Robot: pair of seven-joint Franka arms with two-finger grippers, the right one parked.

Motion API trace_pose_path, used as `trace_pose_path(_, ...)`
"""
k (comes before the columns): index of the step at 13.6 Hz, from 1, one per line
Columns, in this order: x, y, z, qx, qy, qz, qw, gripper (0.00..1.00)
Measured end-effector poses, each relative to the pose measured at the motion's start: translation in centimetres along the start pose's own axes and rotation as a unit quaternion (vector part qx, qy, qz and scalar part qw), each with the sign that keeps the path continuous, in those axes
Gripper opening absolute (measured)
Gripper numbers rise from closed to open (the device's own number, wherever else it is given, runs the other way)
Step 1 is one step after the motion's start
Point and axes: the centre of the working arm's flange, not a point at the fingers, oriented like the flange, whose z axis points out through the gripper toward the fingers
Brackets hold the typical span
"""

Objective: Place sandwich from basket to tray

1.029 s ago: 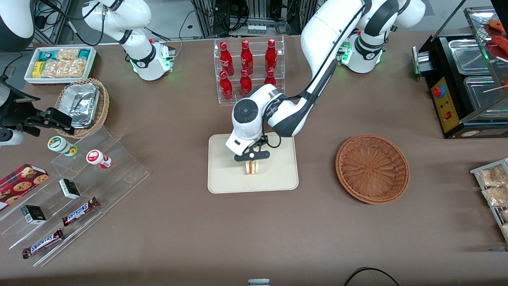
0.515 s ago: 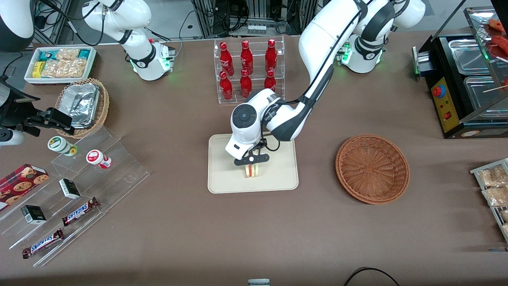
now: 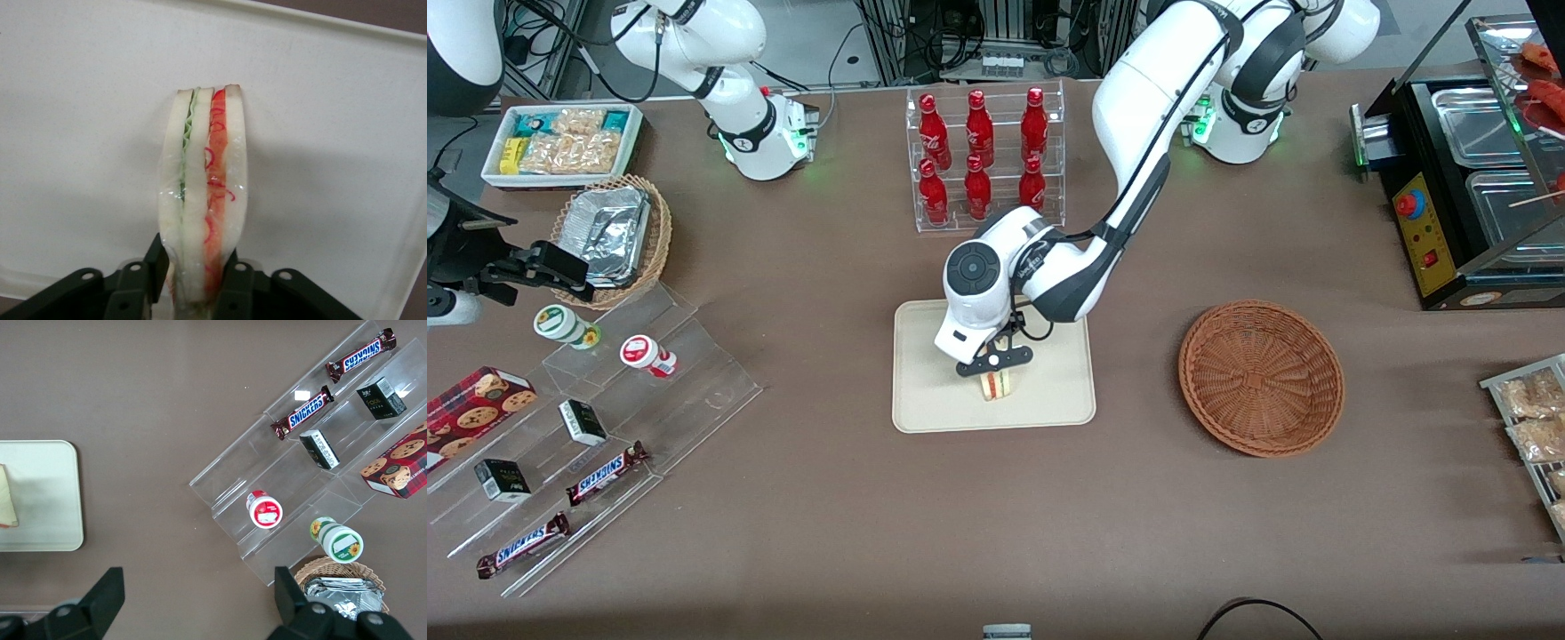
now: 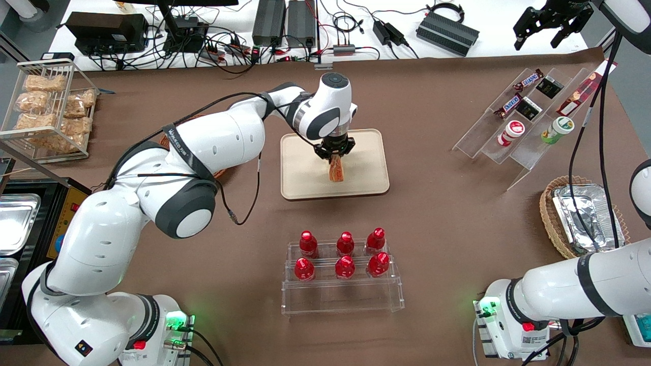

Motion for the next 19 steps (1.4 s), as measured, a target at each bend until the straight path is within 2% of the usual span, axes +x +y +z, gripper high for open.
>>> trace_pose_path(5,0.2,0.6,-3.7,-0.006,0.004,0.000,1.0000,0.95)
trace_pose_path(6,0.2,0.7,-5.5,-0.007,0.004,0.000,1.0000,1.00)
trace_pose_path(10,-0.4,0.2,-13.3,-0.019,0.015,0.002,0.9997,1.00)
trace_pose_path(12,-0.2,-0.3,-15.0,-0.023,0.020,0.018,0.9994,1.00)
trace_pose_path(17,6.1,-5.7,-17.8,-0.014,0.021,0.071,0.9971,1.00)
trace_pose_path(19,9.4,-10.0,-19.8,-0.004,0.013,0.083,0.9965,1.00)
